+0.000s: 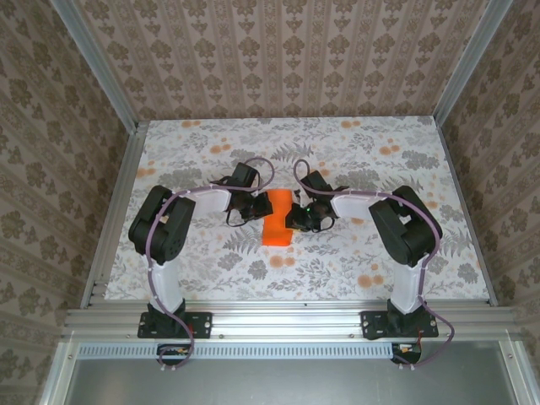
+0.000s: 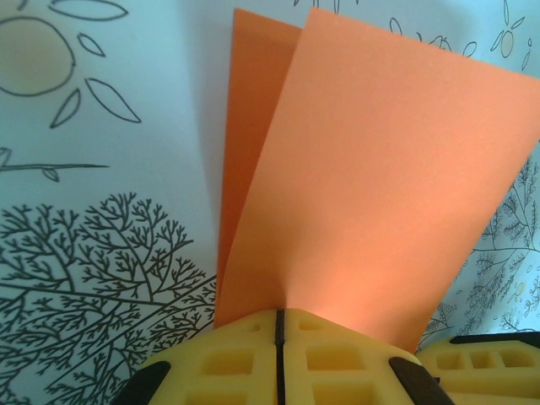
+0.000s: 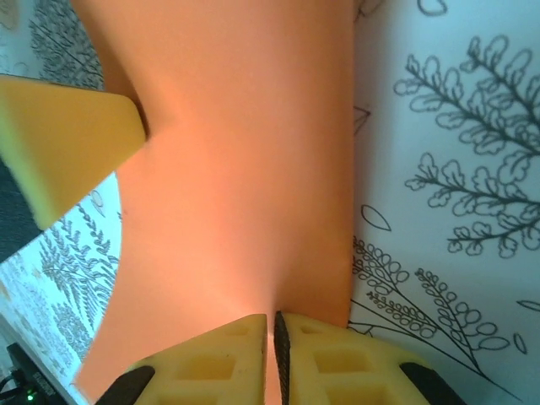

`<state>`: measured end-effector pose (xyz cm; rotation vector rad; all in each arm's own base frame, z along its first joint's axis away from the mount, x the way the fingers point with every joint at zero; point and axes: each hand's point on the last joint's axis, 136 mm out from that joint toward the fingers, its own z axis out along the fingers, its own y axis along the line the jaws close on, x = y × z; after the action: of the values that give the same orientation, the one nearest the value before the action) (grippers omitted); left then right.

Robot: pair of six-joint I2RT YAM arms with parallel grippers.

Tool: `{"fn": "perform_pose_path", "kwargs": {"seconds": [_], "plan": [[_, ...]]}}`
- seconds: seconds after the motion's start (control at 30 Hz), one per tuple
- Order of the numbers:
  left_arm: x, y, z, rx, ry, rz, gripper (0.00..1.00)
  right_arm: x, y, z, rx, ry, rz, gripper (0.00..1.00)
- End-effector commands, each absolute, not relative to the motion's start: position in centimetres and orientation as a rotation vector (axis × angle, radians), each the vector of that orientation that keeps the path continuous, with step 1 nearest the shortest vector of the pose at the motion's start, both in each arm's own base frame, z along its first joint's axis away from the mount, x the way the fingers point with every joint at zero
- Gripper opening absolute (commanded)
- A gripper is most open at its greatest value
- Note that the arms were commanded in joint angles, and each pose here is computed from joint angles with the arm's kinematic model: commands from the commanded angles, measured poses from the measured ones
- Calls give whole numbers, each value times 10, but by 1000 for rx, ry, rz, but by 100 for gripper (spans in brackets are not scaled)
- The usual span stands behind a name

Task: Fold a paper plane with a square sheet of paper (pick it up from the middle)
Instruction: Fold the square sheet of paper in half at the center of the table.

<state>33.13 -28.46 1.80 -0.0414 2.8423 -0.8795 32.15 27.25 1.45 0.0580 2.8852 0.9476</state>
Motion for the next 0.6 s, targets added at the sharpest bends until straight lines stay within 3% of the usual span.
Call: {"fn": "perform_pose_path", "kwargs": {"seconds": [0.0, 0.23, 0.57], "plan": [[306, -256, -32, -92, 3006, -646, 9, 304, 262, -4, 96, 2975, 889, 15], [304, -253, -33, -96, 3011, -636, 9, 294, 282, 43, 15, 2865, 1035, 17], [305, -255, -35, -95, 3010, -642, 8, 264, 264, -15, 153, 3026, 890, 17]]}}
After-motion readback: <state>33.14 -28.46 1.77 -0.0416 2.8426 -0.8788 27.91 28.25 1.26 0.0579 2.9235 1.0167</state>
